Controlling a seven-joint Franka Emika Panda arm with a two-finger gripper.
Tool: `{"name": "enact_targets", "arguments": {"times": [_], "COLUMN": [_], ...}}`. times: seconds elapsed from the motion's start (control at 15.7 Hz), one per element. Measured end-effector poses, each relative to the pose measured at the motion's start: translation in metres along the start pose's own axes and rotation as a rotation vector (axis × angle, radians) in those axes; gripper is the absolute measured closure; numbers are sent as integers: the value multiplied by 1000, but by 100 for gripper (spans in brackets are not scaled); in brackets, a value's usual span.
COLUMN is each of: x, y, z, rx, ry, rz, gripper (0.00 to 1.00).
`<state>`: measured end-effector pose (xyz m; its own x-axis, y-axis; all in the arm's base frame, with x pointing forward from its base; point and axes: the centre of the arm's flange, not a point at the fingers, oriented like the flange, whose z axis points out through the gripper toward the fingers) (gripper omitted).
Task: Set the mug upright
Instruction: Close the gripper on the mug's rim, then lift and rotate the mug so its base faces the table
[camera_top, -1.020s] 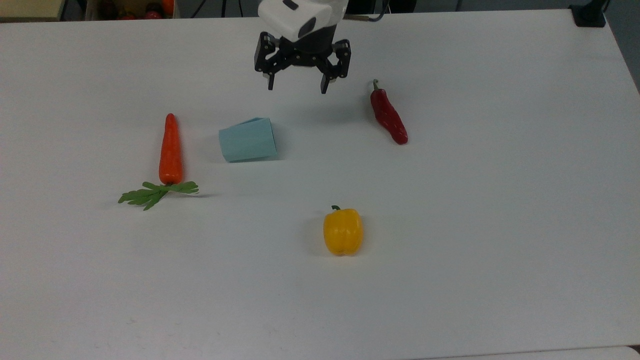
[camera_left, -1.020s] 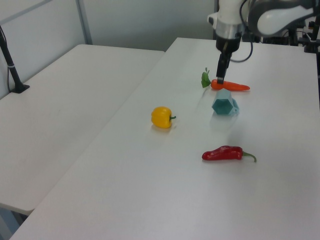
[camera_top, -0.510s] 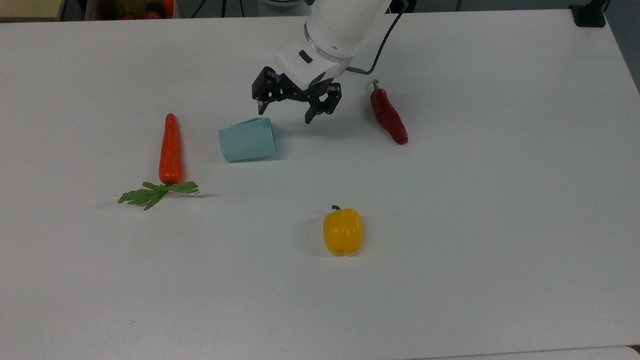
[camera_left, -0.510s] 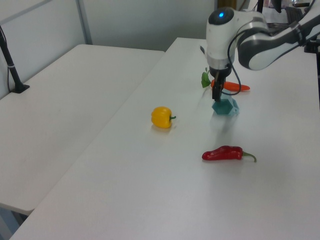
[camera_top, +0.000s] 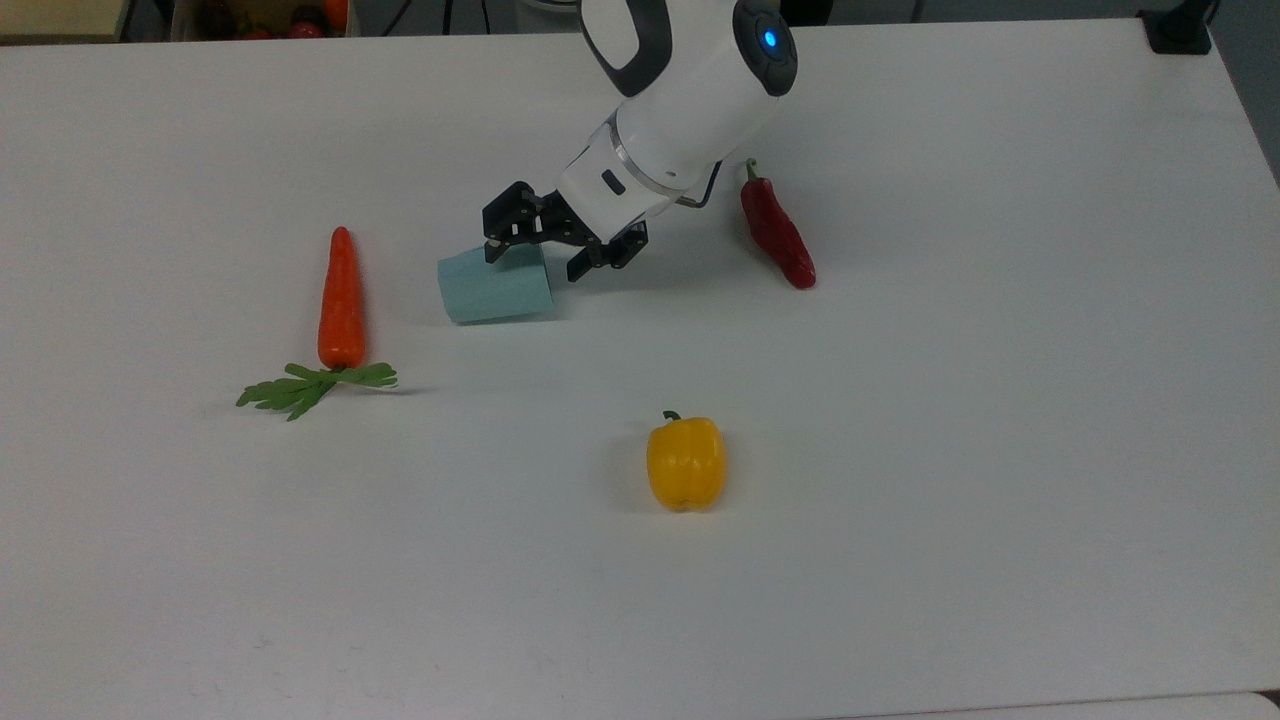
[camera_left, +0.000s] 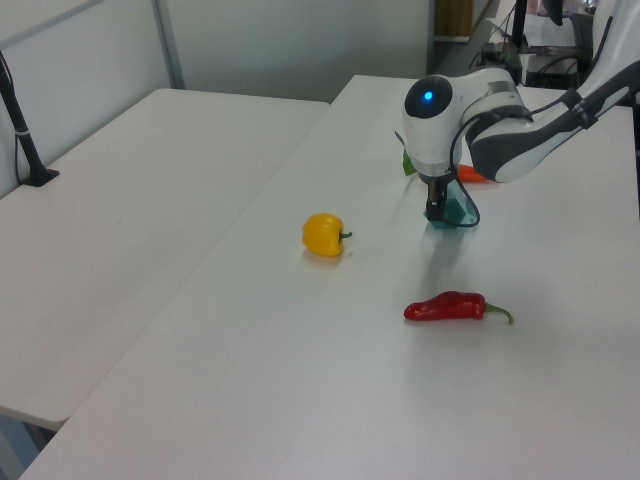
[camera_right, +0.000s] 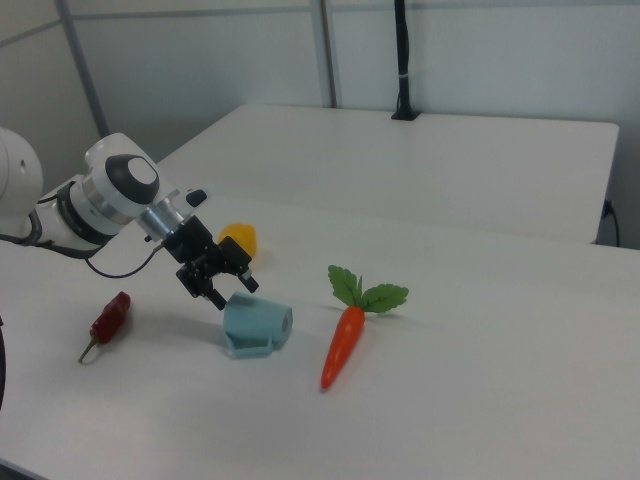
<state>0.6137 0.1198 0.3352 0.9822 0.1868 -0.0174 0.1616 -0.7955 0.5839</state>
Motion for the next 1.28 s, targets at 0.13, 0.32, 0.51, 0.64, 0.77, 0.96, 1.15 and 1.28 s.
{"name": "enact_targets", "arguments": {"times": [0.13,0.32,0.51,0.64,0.77,0.96,1.15,1.28], "x": [-4,-6,-9,-10,-11,-11,-10,-11], "y": [-2,4,10,12,15,17,23,25], "z": [7,18,35,47,53,51,44,41], "rx": [-38,-79,-130,-154,-161,-171,-184,-192], "ry": [2,1,-6,-15,-21,-15,-2,-4], "rz": [-29,-48,-76,-91,-94,-96,-91,-91], "gripper": [0,0,0,3,8,41,67,84]}}
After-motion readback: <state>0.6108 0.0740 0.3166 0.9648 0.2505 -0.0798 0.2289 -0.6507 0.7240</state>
